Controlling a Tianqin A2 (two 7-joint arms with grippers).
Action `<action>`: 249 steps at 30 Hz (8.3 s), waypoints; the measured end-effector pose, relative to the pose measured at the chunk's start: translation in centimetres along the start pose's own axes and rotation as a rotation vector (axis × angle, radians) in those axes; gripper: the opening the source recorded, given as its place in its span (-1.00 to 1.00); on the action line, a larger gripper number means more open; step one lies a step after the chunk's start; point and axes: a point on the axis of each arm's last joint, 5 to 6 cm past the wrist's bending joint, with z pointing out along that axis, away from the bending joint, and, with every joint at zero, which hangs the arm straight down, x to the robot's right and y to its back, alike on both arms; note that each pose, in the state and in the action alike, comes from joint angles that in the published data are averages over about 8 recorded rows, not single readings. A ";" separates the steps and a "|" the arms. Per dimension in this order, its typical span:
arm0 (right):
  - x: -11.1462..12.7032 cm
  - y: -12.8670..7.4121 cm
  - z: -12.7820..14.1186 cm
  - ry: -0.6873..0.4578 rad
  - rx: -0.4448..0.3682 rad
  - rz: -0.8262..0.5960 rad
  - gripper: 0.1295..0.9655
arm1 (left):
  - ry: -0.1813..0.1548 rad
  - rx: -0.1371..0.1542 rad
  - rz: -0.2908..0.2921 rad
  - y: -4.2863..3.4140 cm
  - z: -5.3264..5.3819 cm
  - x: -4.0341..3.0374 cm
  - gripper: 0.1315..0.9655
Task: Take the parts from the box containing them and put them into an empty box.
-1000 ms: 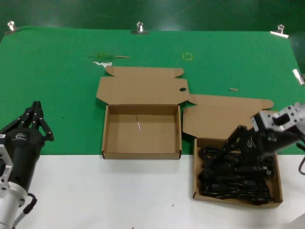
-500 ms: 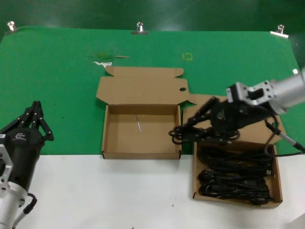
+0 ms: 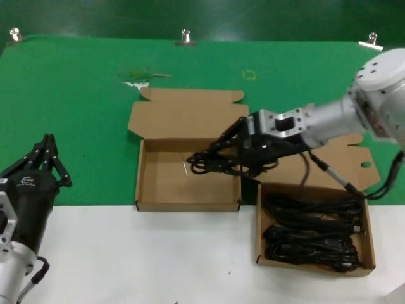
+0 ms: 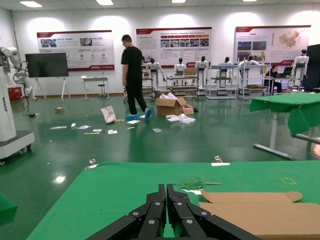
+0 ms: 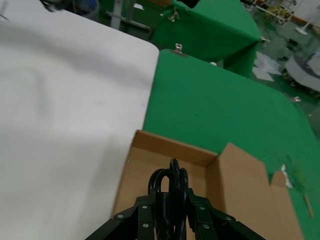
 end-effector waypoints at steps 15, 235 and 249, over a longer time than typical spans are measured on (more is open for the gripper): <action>-0.6 -2.7 5.0 0.090 -0.044 -0.060 -0.71 | 0.000 0.000 0.000 0.00 0.0 0.00 -0.95; -24.9 -0.2 -3.4 1.161 0.198 0.958 1.00 | 0.000 0.000 0.000 0.00 0.0 0.00 1.00; -24.9 -0.2 -3.4 1.161 0.198 0.958 1.00 | 0.000 0.000 0.000 0.00 0.0 0.00 1.00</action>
